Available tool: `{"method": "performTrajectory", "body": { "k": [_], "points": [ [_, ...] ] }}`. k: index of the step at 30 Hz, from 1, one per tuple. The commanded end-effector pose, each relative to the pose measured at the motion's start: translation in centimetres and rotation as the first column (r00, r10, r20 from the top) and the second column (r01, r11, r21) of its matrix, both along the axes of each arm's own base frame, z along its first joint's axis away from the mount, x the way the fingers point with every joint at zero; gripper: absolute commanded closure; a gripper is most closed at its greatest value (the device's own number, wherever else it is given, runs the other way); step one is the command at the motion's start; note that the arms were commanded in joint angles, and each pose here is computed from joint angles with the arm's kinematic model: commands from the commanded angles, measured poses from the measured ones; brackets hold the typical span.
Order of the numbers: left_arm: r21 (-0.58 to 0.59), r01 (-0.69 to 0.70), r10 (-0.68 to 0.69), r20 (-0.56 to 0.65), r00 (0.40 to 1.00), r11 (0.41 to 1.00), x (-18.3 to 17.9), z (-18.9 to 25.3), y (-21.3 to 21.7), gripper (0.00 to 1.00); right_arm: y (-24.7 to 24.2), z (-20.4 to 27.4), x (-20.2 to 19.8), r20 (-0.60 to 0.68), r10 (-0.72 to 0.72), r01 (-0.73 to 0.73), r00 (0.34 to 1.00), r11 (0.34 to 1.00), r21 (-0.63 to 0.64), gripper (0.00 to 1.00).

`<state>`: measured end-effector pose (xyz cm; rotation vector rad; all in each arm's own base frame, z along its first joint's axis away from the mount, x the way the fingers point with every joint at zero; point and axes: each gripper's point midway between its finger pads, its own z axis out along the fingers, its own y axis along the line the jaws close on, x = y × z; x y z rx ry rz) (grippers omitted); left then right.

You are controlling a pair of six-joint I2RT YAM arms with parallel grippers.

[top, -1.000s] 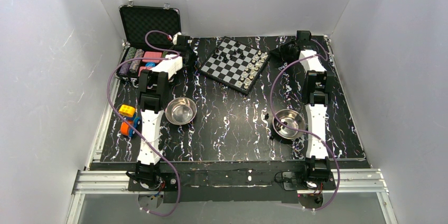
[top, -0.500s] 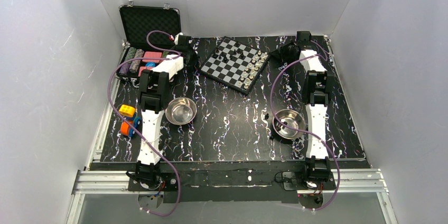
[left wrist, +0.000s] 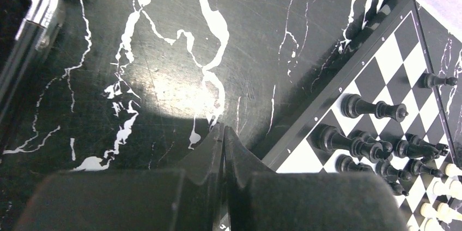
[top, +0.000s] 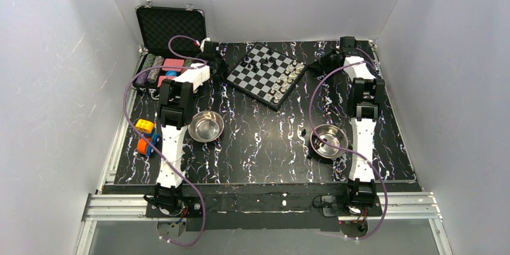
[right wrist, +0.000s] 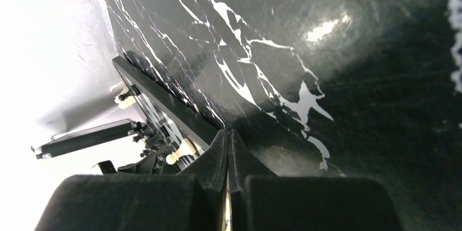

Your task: Set up the chess pieces on the board

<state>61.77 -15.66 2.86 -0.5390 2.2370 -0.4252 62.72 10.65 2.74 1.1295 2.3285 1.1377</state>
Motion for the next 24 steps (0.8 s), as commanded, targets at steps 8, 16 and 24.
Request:
{"method": "performTrajectory", "body": {
  "k": [8, 16, 24],
  "points": [
    [-0.03, 0.088, -0.092, -0.144, 0.985, 0.996, -5.1, -2.3, -2.0, 1.0, 1.8, 3.0, -2.4, 0.04, 0.144, -0.143, 0.989, 0.989, -0.021, 0.99],
    [-0.034, 0.102, -0.107, -0.17, 0.98, 0.994, -7.0, -2.6, -2.0, 1.0, 4.5, 2.9, -3.7, 0.063, 0.245, -0.245, 0.967, 0.969, -0.017, 0.99],
    [-0.032, 0.134, -0.138, -0.18, 0.974, 0.99, -7.9, -2.7, -2.0, 1.0, 5.6, 2.6, -6.7, 0.038, 0.347, -0.343, 0.937, 0.935, -0.087, 0.99]
  ]
}}
